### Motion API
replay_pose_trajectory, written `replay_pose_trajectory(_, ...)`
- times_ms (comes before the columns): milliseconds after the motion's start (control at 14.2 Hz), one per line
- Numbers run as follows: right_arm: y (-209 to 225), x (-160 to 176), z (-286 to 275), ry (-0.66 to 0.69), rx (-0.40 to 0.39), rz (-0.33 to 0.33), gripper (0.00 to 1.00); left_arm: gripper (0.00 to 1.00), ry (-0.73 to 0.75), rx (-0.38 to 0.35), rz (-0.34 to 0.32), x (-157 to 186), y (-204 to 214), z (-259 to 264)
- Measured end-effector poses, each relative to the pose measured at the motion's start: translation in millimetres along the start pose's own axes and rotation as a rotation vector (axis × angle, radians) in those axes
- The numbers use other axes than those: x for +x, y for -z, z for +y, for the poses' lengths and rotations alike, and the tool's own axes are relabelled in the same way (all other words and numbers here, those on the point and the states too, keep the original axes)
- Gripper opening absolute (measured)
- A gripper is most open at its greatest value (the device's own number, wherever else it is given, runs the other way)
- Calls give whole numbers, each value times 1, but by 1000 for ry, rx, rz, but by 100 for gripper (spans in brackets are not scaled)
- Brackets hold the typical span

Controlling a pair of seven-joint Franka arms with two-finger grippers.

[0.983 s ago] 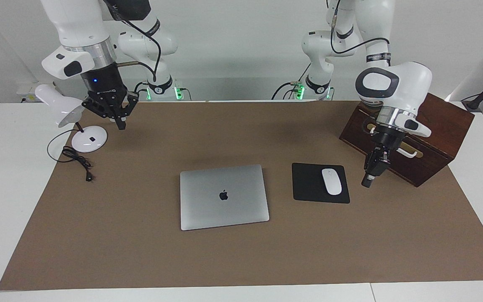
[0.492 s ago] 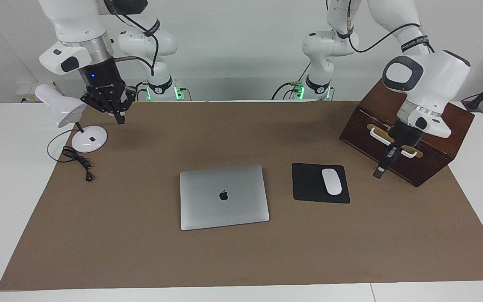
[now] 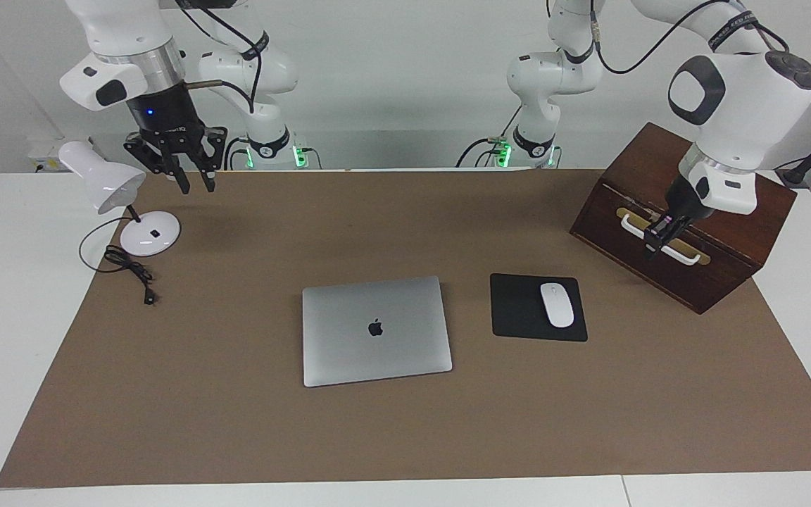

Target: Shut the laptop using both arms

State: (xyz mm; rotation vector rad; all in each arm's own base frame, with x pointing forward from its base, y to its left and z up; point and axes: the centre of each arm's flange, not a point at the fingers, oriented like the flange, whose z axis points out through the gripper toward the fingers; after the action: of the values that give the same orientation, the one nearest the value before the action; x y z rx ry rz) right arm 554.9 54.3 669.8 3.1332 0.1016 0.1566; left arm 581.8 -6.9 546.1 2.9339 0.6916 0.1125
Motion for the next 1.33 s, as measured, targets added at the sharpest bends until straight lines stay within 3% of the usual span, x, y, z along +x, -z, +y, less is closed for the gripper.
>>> replay_pose_trajectory(211, -9, -4, 10, -18, -4, -26, 82, 1, -2, 36, -63, -21, 24, -11)
replay_pose_trajectory(351, -14, -10, 15, -28, -7, -40, 100, 1, 5, 54, -98, -32, 37, -21)
replay_pose_trajectory(702, -13, -16, 17, -50, -10, -48, 100, 1, -20, 116, -213, -54, 53, -50)
replay_pose_trajectory(843, -11, -18, 22, -60, -11, -45, 100, 1, -68, 187, -222, -63, 52, -56)
replay_pose_trajectory(983, -13, -19, 28, -71, -12, -50, 100, 1, -95, 205, -230, -71, 46, -55)
replay_pose_trajectory(1053, -15, -20, 30, -75, -13, -55, 100, 9, -106, 205, -230, -74, 45, -53)
replay_pose_trajectory(1194, -21, -22, 34, -82, -14, -63, 100, 13, -125, 193, -196, -73, 45, -45)
replay_pose_trajectory(1334, -24, -24, 35, -84, -15, -65, 100, 31, -133, 181, -165, -70, 45, -42)
